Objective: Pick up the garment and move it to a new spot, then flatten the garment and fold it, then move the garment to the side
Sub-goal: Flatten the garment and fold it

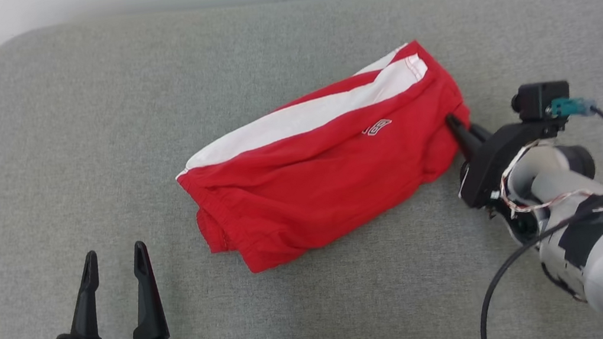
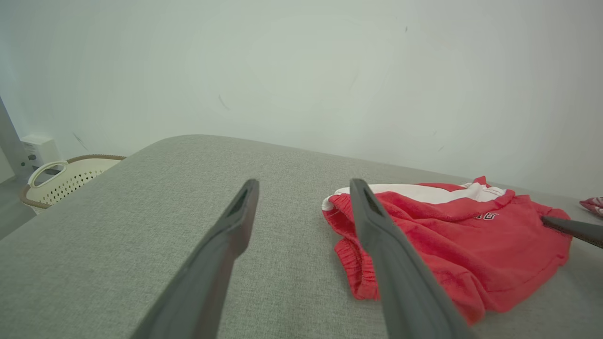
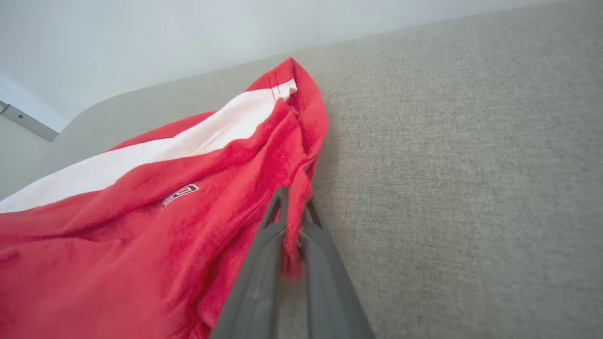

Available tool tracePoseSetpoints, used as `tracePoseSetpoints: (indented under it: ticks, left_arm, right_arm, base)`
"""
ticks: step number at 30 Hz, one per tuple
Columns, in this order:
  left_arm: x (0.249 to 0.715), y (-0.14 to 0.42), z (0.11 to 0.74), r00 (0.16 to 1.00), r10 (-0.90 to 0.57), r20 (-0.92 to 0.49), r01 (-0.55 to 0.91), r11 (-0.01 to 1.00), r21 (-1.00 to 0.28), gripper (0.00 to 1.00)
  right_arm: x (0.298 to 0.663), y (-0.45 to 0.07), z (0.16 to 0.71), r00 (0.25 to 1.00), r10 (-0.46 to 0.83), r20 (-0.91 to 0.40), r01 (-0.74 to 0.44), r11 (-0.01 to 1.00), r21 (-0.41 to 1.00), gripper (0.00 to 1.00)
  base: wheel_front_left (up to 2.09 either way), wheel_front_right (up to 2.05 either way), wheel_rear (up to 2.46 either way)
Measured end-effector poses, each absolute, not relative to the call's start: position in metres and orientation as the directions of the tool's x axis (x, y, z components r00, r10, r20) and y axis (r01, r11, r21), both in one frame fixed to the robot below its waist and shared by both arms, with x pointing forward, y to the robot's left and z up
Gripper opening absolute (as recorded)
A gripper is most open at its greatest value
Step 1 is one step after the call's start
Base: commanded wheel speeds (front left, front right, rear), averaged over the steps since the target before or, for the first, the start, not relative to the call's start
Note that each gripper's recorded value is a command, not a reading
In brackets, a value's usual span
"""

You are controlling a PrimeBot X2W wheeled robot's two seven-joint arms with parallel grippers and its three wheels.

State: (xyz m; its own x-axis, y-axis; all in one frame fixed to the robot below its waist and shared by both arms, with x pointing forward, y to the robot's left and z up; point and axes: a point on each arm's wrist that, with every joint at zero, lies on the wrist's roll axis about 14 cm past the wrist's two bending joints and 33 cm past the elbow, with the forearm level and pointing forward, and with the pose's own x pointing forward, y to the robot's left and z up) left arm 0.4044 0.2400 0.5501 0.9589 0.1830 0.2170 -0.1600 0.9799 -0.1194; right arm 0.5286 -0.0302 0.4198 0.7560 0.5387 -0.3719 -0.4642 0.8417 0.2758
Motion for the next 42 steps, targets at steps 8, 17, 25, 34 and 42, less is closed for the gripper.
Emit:
tracePoseSetpoints:
  ticks: [8,17,25,34,42]
  left_arm:
    - [0.392,0.227,0.557,0.961,0.148,0.235,-0.121,0.985,-0.125,1.00]
    - [0.384,0.218,0.561,0.961,0.124,0.246,-0.094,0.987,-0.130,1.00]
    - [0.381,0.207,0.564,0.962,0.096,0.257,-0.063,0.989,-0.133,1.00]
    - [0.380,0.203,0.565,0.962,0.080,0.261,-0.046,0.990,-0.135,1.00]
    - [0.379,0.201,0.564,0.963,0.076,0.257,-0.043,0.990,-0.132,1.00]
  right_arm:
    - [0.476,-0.045,0.430,0.755,0.571,-0.323,-0.466,0.814,0.347,0.00]
    - [0.431,-0.056,0.432,0.759,0.579,-0.297,-0.450,0.797,0.404,0.00]
    - [0.399,-0.067,0.422,0.767,0.564,-0.306,-0.414,0.800,0.435,0.00]
    - [0.403,-0.083,0.427,0.805,0.517,-0.293,-0.405,0.838,0.365,1.00]
    - [0.424,-0.100,0.469,0.869,0.470,-0.156,-0.424,0.869,0.256,1.00]
  base:
    - [0.00,0.00,0.00]
    - [0.00,0.00,0.00]
    - [0.00,0.00,0.00]
    - [0.00,0.00,0.00]
    - [0.00,0.00,0.00]
